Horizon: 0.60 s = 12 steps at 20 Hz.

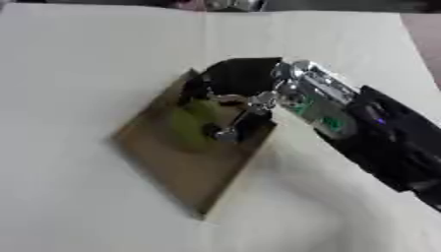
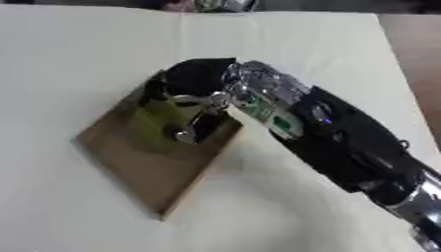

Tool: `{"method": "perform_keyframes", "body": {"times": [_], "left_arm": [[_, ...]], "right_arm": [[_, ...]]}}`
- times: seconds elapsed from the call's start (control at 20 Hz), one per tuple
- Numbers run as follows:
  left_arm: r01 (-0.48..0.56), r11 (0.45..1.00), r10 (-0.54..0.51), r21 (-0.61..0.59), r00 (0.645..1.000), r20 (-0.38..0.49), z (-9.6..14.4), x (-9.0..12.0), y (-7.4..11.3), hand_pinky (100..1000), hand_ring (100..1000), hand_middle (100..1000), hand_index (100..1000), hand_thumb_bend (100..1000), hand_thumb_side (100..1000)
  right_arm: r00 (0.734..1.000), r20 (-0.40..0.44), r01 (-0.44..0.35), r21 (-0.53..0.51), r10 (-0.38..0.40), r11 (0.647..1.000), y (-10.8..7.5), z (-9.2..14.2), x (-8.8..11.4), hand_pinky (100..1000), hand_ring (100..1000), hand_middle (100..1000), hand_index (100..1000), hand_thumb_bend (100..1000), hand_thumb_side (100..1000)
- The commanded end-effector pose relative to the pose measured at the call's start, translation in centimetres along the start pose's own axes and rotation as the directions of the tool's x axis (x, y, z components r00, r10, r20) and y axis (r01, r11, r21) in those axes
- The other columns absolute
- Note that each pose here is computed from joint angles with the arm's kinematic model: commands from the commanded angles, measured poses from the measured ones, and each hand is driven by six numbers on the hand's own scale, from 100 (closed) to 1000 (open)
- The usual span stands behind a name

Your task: Pick up objects on the table and place them in the box.

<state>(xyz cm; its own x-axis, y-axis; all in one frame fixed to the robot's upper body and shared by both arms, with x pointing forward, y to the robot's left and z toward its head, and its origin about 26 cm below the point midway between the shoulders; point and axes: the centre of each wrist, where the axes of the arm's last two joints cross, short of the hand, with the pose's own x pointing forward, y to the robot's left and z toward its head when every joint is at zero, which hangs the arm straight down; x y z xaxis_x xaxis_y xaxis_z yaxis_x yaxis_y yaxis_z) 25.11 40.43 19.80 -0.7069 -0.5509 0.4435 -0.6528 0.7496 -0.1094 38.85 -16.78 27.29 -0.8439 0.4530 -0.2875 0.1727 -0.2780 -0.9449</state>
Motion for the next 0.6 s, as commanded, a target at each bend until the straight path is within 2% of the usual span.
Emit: {"method": "perform_keyframes", "body": {"times": [0.05,0.25,0.45,0.6], "left_arm": [[0.002,1.0,-0.002,-0.007,0.999,0.04,-0.9,0.6,0.1,692,706,656,814,100,615],[0.006,1.0,-0.006,-0.004,0.999,0.039,-0.9,0.6,0.2,692,707,656,814,100,615],[0.009,1.0,-0.009,-0.001,0.999,0.039,-0.9,0.6,0.2,692,707,656,814,100,614],[0.011,1.0,-0.011,0.003,0.999,0.04,-0.9,0.6,0.3,692,707,656,814,100,614]], "right_arm": [[0.999,-0.045,-0.019,-0.107,0.015,0.994,-2.8,2.8,-0.9,844,792,829,918,100,319],[0.995,-0.098,-0.005,-0.273,-0.022,0.962,-5.1,5.8,-1.1,835,764,802,911,100,100],[0.979,-0.188,-0.017,-0.449,-0.076,0.894,-6.9,9.1,-1.2,812,705,746,862,100,100],[0.941,-0.293,-0.045,-0.608,-0.172,0.793,-7.5,11.5,-1.4,806,668,716,842,100,100]]}}
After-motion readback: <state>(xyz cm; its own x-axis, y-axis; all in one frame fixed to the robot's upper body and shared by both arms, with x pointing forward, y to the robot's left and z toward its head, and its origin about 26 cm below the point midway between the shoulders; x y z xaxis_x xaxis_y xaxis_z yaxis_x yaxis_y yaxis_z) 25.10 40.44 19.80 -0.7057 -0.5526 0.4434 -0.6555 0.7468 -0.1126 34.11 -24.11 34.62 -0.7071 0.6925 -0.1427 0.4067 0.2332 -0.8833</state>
